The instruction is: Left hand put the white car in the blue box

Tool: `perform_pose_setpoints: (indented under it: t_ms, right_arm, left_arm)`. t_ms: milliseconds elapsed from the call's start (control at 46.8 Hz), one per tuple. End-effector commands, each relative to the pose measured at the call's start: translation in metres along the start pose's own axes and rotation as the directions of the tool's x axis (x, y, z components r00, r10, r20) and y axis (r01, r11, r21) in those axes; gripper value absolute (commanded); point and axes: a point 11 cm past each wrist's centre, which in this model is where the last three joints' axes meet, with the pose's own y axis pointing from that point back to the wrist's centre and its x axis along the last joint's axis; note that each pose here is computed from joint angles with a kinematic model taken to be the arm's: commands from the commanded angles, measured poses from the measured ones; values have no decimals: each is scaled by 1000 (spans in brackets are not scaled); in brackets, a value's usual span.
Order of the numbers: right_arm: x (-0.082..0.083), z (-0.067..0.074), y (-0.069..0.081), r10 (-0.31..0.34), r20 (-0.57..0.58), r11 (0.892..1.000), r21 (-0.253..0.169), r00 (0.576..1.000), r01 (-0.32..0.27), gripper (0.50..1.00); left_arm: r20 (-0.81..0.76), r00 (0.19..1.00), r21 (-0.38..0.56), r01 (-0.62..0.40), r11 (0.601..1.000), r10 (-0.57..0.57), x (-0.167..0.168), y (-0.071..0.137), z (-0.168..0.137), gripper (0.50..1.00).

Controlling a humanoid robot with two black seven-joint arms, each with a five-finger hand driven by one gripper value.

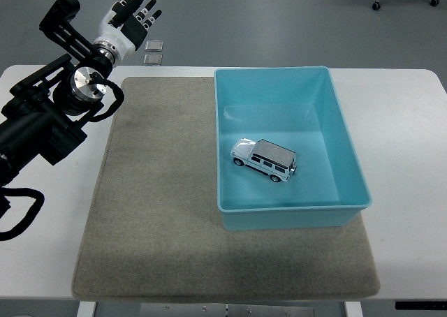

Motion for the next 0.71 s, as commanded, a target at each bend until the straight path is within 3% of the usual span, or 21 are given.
perform_pose_setpoints:
  t_ms: [0,684]
  right_arm:
    - [0,0,0,1,0,1000,0,1000,-1,936]
    - [0,1,0,-1,0,1000,-1,1000,1,936]
  left_arm:
    - [-3,1000,-3,22,1000,-22,-1,0,2,996]
    - [15,1000,-26,-6,1000,6,16,4,17,996]
